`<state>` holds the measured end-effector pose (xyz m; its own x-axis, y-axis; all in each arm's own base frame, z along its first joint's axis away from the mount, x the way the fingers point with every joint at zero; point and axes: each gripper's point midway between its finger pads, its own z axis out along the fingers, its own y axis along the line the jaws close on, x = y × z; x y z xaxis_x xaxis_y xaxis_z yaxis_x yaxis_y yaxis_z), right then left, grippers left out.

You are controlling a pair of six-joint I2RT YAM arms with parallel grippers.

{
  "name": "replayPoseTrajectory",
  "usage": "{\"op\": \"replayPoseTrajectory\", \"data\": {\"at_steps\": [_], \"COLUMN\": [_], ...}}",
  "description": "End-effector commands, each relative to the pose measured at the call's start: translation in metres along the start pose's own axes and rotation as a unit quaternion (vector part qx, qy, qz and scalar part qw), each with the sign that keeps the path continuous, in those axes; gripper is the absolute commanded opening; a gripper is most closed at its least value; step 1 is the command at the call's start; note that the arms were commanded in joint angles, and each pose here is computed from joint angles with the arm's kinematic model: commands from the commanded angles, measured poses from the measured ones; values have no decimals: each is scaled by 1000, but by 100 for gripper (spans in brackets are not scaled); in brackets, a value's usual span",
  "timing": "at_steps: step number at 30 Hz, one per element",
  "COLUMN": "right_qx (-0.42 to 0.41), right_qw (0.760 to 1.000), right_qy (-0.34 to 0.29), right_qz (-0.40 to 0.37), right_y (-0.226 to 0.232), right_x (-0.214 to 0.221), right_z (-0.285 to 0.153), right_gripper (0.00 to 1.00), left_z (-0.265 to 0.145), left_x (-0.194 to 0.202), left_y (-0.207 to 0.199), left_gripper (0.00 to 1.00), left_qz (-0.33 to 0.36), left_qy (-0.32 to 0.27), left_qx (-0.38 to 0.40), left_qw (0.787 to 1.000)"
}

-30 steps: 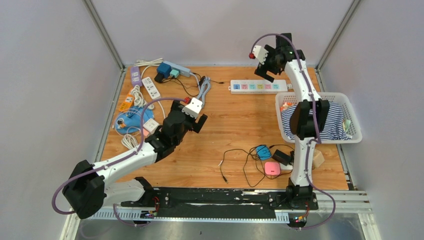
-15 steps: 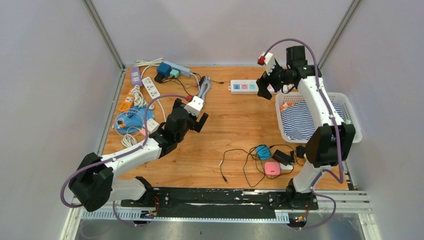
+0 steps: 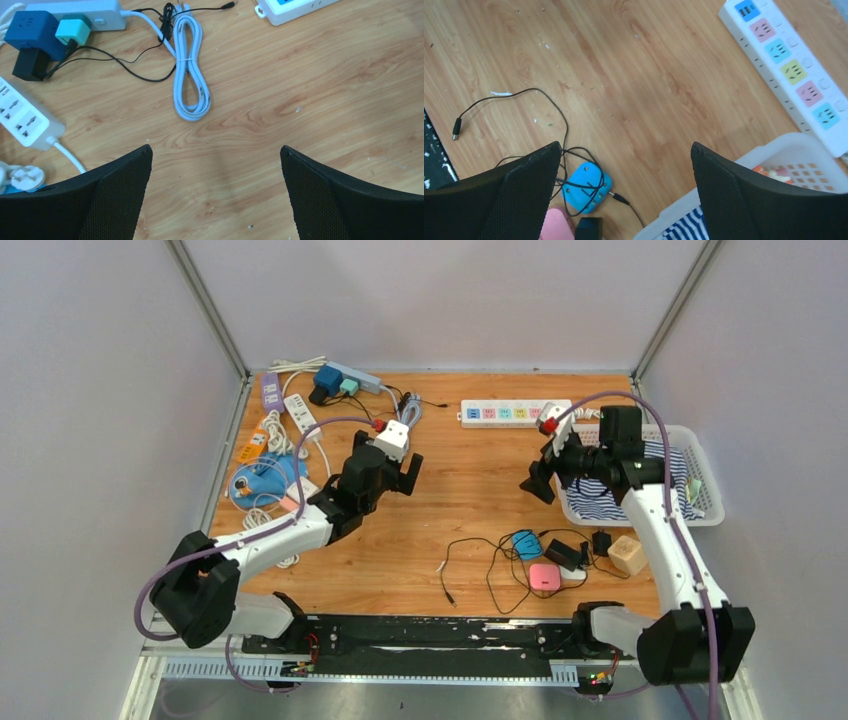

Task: Pull the plug off the socket
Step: Move the socket to the center of the board.

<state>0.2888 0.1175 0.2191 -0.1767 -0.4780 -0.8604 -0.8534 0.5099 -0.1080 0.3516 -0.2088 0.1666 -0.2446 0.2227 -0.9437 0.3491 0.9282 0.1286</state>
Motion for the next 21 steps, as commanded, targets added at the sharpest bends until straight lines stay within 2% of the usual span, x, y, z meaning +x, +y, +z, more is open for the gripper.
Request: {"op": "replayPoseTrajectory", "data": {"at_steps": [1,6,12,16,21], "right_qx": [-16,-5,2,17,28], "right_qw": [999,999,999,997,995], "right_qy": [-36,-37,-49,-64,-71], "right_qz": [5,30,25,43,59], "right_y": [8,-2,-4,-14,-22], "right_x": [12,19,19,23,31], "right_z": [-3,-10,-19,-30,-37], "right_gripper": [100,99,99,99,99], "left_z": [18,44,57,62,64], "left_x": [-19,-30,-34,-24,17], "left_y": [-11,-13,27,29,28], "left_gripper": [100,100,100,99,96], "left_qz": [-55,-75,-68,-67,-32], "left_qy": [-11,-9,-11,9,52], "left_qx": [5,-17,-145,-120,-103], "left_qw": [998,997,987,990,993]}}
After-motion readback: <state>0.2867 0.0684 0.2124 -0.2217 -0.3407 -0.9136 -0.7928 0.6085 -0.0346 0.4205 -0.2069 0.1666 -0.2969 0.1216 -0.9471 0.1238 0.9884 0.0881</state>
